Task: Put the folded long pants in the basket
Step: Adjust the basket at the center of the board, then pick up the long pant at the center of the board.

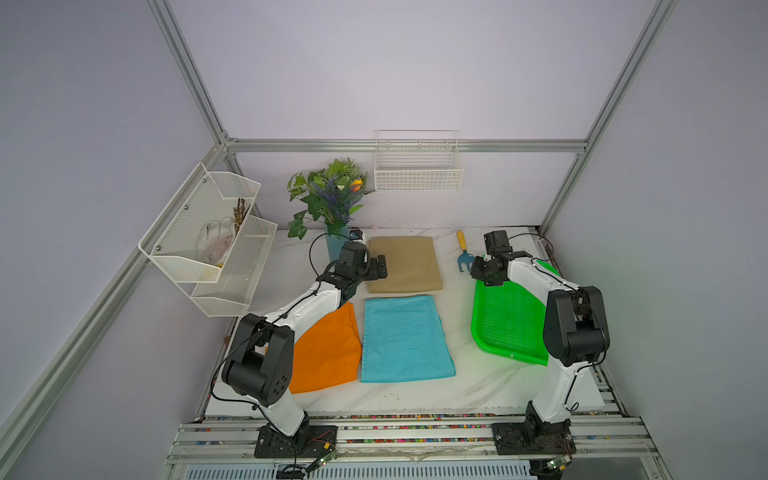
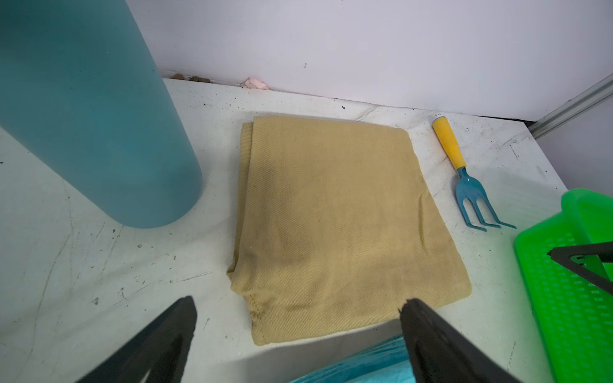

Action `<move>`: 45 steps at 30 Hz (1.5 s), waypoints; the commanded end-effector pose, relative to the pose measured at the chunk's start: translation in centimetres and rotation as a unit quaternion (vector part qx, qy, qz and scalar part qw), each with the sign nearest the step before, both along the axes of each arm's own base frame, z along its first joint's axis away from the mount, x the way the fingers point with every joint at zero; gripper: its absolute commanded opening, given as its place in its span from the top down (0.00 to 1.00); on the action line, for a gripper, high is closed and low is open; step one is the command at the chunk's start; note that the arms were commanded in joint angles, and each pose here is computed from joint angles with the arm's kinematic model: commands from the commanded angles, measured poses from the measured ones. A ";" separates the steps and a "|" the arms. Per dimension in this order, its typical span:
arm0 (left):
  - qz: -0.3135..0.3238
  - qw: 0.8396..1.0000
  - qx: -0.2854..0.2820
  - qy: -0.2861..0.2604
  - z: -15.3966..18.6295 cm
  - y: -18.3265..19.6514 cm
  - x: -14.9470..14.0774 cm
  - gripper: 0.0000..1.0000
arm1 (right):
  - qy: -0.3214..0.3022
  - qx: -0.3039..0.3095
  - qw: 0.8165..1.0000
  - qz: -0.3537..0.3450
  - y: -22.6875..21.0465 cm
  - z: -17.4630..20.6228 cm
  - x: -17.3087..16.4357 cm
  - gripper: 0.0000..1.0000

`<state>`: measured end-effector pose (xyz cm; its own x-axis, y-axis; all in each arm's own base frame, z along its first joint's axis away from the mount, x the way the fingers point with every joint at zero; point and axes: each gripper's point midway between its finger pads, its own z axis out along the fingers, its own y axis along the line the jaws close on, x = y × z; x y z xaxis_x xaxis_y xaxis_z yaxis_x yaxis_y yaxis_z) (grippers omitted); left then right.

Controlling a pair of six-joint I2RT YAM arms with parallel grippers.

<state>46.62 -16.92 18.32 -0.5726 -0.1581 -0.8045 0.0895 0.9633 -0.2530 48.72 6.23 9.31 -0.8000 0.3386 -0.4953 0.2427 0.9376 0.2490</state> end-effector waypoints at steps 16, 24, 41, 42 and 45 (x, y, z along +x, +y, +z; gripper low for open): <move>0.038 0.987 -0.123 0.100 -6.4 1.8 6.8 0.00 | -0.102 0.107 0.978 0.149 12.3 7.4 6.5 0.16; 0.090 0.974 -0.155 0.140 -11.4 1.7 8.5 0.00 | -0.047 0.142 0.981 0.126 14.1 0.9 8.6 0.21; 0.082 0.961 -0.182 0.194 -14.7 -0.3 7.6 0.00 | 0.026 0.185 0.975 0.121 15.2 -6.3 6.6 0.21; 0.078 0.960 -0.181 0.197 -14.8 -0.6 7.3 0.00 | 0.025 0.186 0.975 0.120 15.2 -6.2 6.5 0.22; 0.063 0.961 -0.180 0.201 -14.9 -2.2 6.8 0.00 | 0.023 0.191 0.974 0.120 15.2 -6.1 6.1 0.25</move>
